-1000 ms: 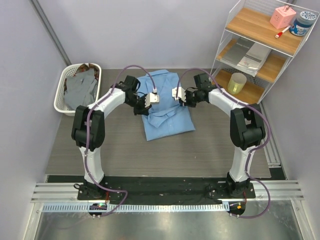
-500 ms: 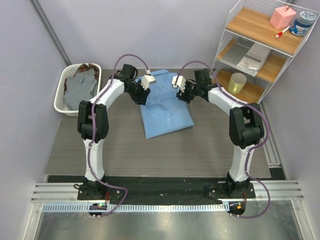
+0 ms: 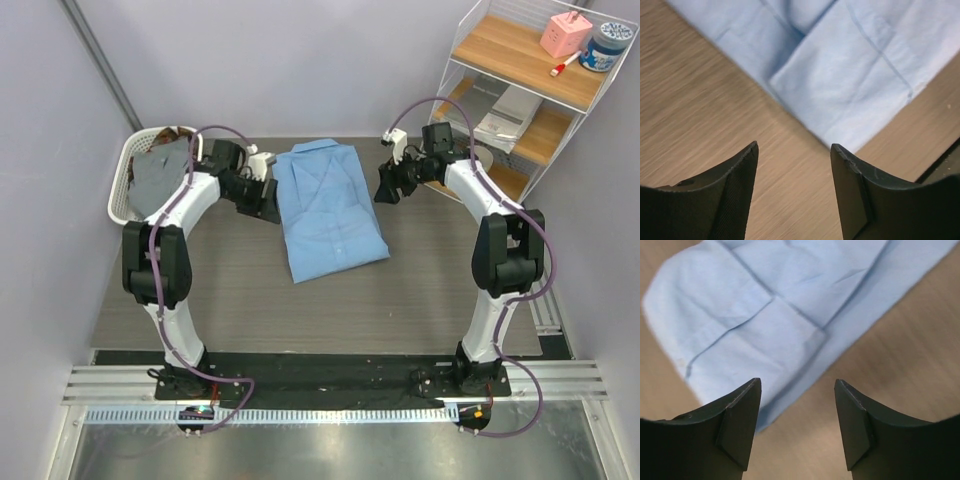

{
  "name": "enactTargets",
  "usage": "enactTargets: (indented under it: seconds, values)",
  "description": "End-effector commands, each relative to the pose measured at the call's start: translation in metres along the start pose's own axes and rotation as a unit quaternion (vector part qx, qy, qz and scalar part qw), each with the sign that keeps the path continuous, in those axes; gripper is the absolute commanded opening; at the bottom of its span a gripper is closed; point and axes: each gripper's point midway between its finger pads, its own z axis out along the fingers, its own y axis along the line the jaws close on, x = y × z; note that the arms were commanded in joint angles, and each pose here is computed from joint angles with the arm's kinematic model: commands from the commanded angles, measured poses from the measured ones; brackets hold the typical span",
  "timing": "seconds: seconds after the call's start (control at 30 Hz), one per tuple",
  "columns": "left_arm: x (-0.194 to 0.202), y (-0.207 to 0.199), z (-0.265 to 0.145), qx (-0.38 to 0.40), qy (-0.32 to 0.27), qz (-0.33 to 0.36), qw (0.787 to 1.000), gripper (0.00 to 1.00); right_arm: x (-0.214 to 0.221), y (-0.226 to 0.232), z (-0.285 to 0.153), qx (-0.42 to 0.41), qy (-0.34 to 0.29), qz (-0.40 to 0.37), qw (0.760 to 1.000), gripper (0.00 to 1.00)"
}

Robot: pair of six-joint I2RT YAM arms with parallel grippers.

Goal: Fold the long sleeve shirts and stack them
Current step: Fold the shirt

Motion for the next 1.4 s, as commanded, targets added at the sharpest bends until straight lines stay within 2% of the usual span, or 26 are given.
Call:
enactTargets:
  seconds: [0.0, 0.07, 0.23, 0.4, 0.57, 0.7, 0.9, 1.1, 1.37]
  values:
    - [-0.007, -0.038, 0.007, 0.032, -0.020, -0.037, 0.999, 0.61, 0.012, 0.056, -0.002, -0.093, 0.028, 0.105, 0.990, 0.68]
    - [0.001, -0.039, 0.015, 0.036, -0.013, -0.061, 0.997, 0.63, 0.038, 0.056, 0.010, -0.095, 0.064, 0.139, 0.984, 0.74]
    - [0.027, -0.040, 0.027, 0.045, 0.017, -0.099, 0.994, 0.64, 0.071, 0.062, 0.024, -0.105, 0.105, 0.198, 0.969, 0.78]
    - [0.049, -0.050, 0.022, 0.059, 0.028, -0.111, 0.992, 0.64, 0.102, 0.087, 0.025, -0.124, 0.140, 0.246, 0.951, 0.75]
    - [0.076, -0.063, 0.019, 0.083, 0.045, -0.120, 0.988, 0.62, 0.119, 0.112, 0.021, -0.145, 0.156, 0.270, 0.939, 0.64]
    - [0.084, -0.074, 0.013, 0.107, 0.043, -0.115, 0.987, 0.61, 0.131, 0.134, 0.009, -0.156, 0.168, 0.290, 0.929, 0.64]
    - [0.058, -0.071, 0.016, 0.107, 0.014, -0.106, 0.989, 0.62, 0.096, 0.122, 0.007, -0.134, 0.124, 0.288, 0.940, 0.73]
    - [0.037, -0.048, 0.035, 0.068, 0.013, -0.133, 0.989, 0.62, 0.078, 0.074, 0.032, -0.090, 0.108, 0.281, 0.949, 0.73]
    - [0.021, -0.042, 0.055, 0.085, 0.014, -0.157, 0.984, 0.62, 0.070, 0.041, 0.059, -0.076, 0.102, 0.280, 0.952, 0.72]
